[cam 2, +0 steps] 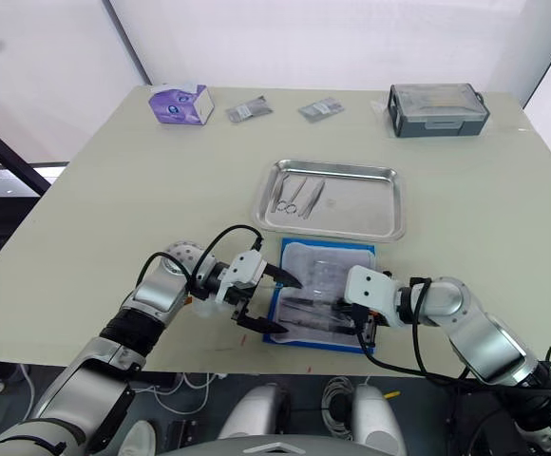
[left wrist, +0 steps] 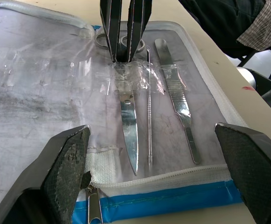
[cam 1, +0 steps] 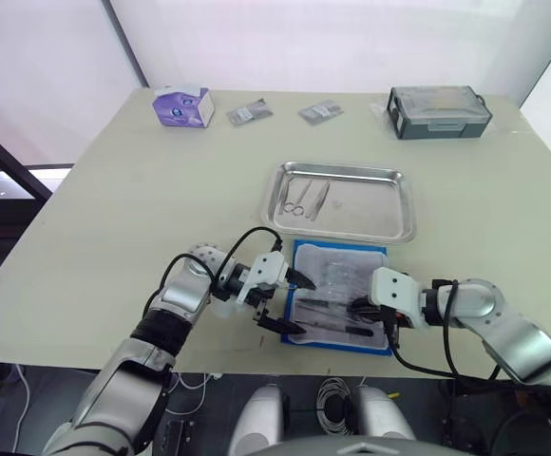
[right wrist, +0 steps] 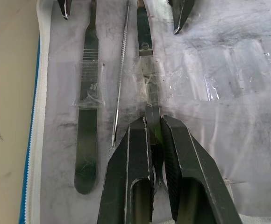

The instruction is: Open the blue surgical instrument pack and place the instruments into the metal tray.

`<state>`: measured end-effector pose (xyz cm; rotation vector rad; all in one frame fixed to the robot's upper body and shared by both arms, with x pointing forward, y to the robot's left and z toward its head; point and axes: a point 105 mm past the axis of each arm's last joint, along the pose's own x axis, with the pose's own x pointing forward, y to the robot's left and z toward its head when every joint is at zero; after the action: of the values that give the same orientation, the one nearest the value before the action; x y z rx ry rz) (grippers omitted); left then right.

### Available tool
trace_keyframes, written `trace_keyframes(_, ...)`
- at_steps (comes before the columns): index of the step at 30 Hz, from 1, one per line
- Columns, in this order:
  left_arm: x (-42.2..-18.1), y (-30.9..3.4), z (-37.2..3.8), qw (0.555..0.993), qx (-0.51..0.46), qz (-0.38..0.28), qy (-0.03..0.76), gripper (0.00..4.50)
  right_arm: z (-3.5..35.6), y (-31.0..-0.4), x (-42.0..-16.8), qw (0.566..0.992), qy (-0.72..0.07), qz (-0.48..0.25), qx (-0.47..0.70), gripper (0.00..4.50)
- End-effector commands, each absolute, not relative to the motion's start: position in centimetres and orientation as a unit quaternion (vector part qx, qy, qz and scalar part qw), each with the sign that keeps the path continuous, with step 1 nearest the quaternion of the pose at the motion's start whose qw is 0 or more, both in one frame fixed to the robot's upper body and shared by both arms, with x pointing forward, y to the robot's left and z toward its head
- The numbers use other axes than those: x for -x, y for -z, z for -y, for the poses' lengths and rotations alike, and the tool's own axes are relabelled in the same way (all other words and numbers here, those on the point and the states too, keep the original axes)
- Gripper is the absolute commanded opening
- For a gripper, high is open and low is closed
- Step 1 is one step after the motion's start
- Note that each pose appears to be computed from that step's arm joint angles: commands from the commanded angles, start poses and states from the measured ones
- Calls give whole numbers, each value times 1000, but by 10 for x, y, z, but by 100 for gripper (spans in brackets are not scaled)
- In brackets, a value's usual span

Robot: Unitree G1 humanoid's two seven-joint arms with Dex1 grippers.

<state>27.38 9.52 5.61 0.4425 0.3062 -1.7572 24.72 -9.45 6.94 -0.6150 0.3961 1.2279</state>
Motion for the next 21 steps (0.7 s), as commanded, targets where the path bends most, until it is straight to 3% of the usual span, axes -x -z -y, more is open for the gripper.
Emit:
trace_keyframes(1, -251, -14, -104, 575, -170, -229, 767, 450, 104, -52, -247, 754, -555, -209, 284, 2)
trace_keyframes(12, -251, -14, -101, 575, -168, -227, 768, 450, 93, -82, -250, 750, -564, -173, 299, 2)
trace_keyframes(21, -250, -13, -98, 573, -165, -226, 770, 450, 82, -98, -248, 741, -562, -186, 319, 2)
